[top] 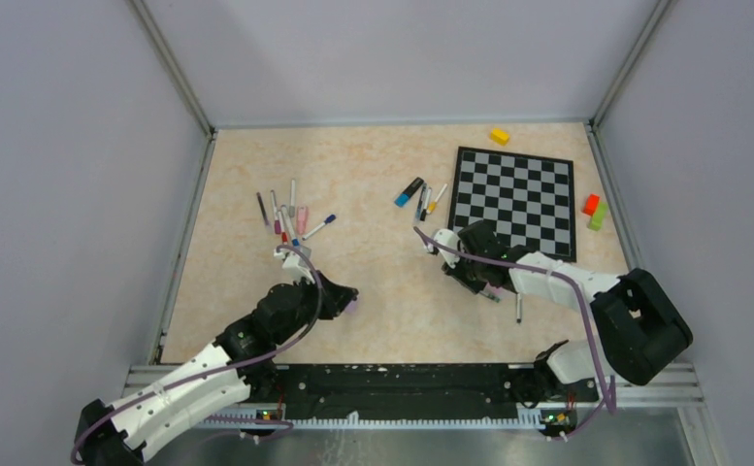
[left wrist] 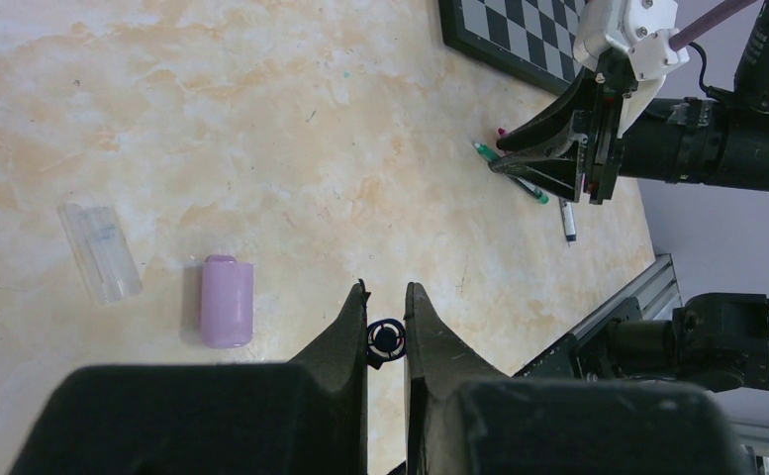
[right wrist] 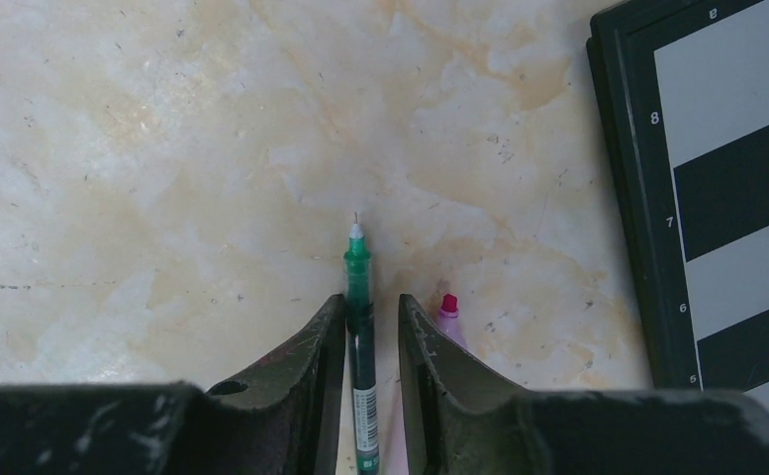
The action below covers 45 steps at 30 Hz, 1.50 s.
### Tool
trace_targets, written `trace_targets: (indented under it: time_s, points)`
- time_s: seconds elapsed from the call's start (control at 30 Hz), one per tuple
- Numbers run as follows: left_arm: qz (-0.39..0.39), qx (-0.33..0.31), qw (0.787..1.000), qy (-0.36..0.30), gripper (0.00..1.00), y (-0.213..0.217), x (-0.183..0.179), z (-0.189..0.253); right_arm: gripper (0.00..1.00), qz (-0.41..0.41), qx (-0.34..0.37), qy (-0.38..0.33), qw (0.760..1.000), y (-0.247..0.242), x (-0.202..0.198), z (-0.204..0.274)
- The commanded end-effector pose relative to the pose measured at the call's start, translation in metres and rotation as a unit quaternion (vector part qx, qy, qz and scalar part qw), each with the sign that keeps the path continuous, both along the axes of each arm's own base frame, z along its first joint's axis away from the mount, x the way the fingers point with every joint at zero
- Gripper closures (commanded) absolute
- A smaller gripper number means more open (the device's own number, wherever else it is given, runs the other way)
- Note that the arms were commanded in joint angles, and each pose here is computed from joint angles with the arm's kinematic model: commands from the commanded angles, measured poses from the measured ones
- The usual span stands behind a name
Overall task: Open the pen caps
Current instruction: Move the pen to the center of the board.
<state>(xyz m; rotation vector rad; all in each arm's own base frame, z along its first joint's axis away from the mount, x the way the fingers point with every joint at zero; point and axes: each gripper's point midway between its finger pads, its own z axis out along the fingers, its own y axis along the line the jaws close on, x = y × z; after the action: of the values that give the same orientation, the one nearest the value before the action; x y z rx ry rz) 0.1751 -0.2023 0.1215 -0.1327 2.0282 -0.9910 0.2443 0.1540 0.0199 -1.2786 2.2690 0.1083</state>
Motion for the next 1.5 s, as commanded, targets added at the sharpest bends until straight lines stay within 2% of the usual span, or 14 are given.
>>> trace_targets:
  time_s: [0.0,0.23,0.5,0.6,0.7,0.8,1.13,1.47]
  points:
    - [-0.006,-0.021,1.0,-0.015,0.92,-0.006,0.003,0.013,0.74,-0.017,0.004,-0.01,1.0,-0.004,0.005,0.011]
    - [-0.013,-0.029,0.999,-0.018,0.92,-0.011,0.003,0.016,0.72,0.011,0.066,0.014,0.998,0.01,-0.005,0.03]
    - [-0.02,-0.031,0.999,-0.018,0.92,-0.014,0.003,0.014,0.67,0.042,0.136,0.031,0.989,0.001,-0.016,0.059]
    - [-0.023,-0.03,0.999,-0.018,0.92,-0.015,0.003,0.013,0.67,0.082,0.155,0.05,0.983,0.005,-0.03,0.06]
    - [-0.025,-0.032,0.999,-0.018,0.92,-0.016,0.002,0.011,0.67,0.152,0.189,0.102,0.965,0.019,-0.06,0.056]
    - [-0.028,-0.034,0.999,-0.017,0.92,-0.017,0.001,0.01,0.68,0.177,0.18,0.12,0.96,0.023,-0.068,0.048]
    - [-0.032,-0.035,0.999,-0.018,0.92,-0.017,0.0,0.007,0.79,0.109,0.114,0.087,0.984,0.004,-0.037,0.04]
    - [-0.048,-0.023,0.998,-0.015,0.92,-0.02,-0.003,-0.001,0.75,0.042,0.123,0.053,0.99,-0.031,-0.016,0.056]
